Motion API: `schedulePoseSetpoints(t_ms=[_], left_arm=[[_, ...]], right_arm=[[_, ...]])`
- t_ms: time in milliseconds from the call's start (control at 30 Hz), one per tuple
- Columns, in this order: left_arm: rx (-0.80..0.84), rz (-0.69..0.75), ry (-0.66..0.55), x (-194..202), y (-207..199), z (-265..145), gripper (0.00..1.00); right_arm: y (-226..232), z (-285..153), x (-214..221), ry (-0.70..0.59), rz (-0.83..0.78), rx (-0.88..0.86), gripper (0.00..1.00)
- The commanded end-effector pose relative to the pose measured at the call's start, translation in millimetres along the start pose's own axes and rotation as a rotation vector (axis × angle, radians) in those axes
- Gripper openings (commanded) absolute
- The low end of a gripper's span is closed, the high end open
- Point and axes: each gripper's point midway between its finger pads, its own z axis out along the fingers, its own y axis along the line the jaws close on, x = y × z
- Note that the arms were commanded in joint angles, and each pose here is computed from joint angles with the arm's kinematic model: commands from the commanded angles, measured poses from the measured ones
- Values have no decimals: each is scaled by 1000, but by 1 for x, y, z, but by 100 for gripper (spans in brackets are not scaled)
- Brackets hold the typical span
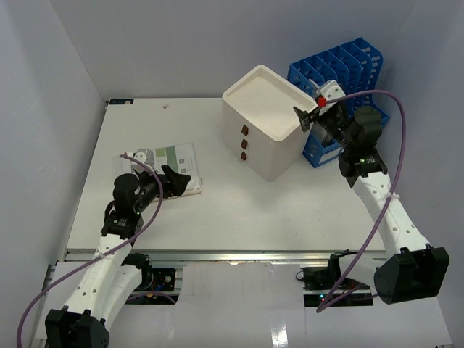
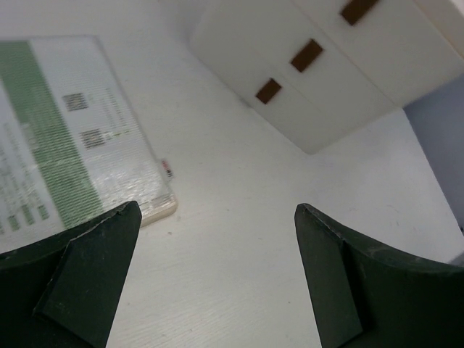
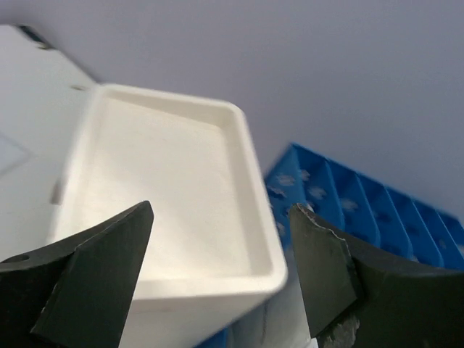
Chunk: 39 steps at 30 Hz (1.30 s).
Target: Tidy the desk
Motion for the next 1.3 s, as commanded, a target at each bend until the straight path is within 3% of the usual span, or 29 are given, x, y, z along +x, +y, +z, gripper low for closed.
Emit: schedulePoseSetpoints(t_ms=[0,67,133,200,300,433,667,967,1133,1267], left_arm=[[-357,-228,11,8,55,-3,98],[-510,-341,25,19,78,-8,93],[-704,-499,51,34,101,-17,67],[-814,-588,62,42,113,-24,53],[-1003,-830,128,69,133,-34,60],[-1078,-1043,144,98,138,-34,70],[-1057,-1057,50,93,155,-14,68],[-1215,-1080,102,117,192,-6,64],[-1236,-1111,112,130,203,-3,49],[-1215,-1127,131,143,202,-7,24]], right_arm=[[114,-31,-59,-94,-30,-602,86],[169,-44,-54,-21,-53,-763,87],[206,-60,-38,17,-36,-884,89],[219,-70,-22,39,-19,-917,92],[233,-78,16,114,-11,-928,93],[252,-91,41,165,49,-987,94],[266,-103,58,165,82,-1017,94],[269,-110,63,166,89,-1030,95],[270,-112,67,178,89,-1032,95],[271,-113,69,186,88,-1031,95]])
